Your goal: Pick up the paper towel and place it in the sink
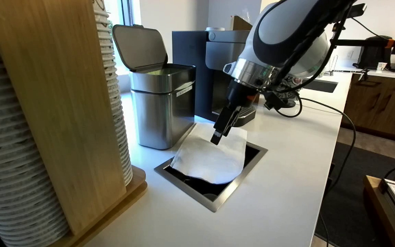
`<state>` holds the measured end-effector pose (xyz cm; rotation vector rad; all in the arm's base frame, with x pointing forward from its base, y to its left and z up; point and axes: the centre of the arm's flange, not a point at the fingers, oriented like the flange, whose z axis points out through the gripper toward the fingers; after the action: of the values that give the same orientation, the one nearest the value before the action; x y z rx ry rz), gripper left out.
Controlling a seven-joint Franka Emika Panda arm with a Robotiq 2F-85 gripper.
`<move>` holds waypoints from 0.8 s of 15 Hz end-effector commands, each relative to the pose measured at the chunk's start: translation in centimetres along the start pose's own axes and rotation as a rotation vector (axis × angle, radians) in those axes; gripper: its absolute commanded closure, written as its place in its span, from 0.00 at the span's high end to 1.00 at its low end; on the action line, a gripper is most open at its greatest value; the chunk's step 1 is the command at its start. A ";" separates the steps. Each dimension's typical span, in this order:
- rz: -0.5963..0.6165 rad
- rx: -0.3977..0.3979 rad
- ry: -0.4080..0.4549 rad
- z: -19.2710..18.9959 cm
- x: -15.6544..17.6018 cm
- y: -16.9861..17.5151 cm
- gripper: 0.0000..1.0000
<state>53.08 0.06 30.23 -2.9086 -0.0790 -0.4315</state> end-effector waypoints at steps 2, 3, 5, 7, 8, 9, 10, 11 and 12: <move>-0.024 -0.041 0.045 -0.9 1.3 1.7 0.99; -0.029 -0.041 0.050 -0.5 1.5 2.0 0.74; -0.045 -0.028 0.034 0.4 1.4 2.1 0.68; -0.060 -0.027 0.007 1.1 1.1 2.1 0.50; -0.061 -0.025 -0.006 1.6 1.0 2.0 0.44; -0.062 -0.021 -0.018 2.1 0.9 2.0 0.37; -0.065 -0.014 -0.036 2.7 0.7 1.9 0.28; -0.070 -0.011 -0.048 3.4 0.5 1.8 0.21; -0.069 -0.010 -0.072 4.3 0.2 1.8 0.15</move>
<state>54.01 -1.08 28.13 -2.9373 -0.1529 -0.4128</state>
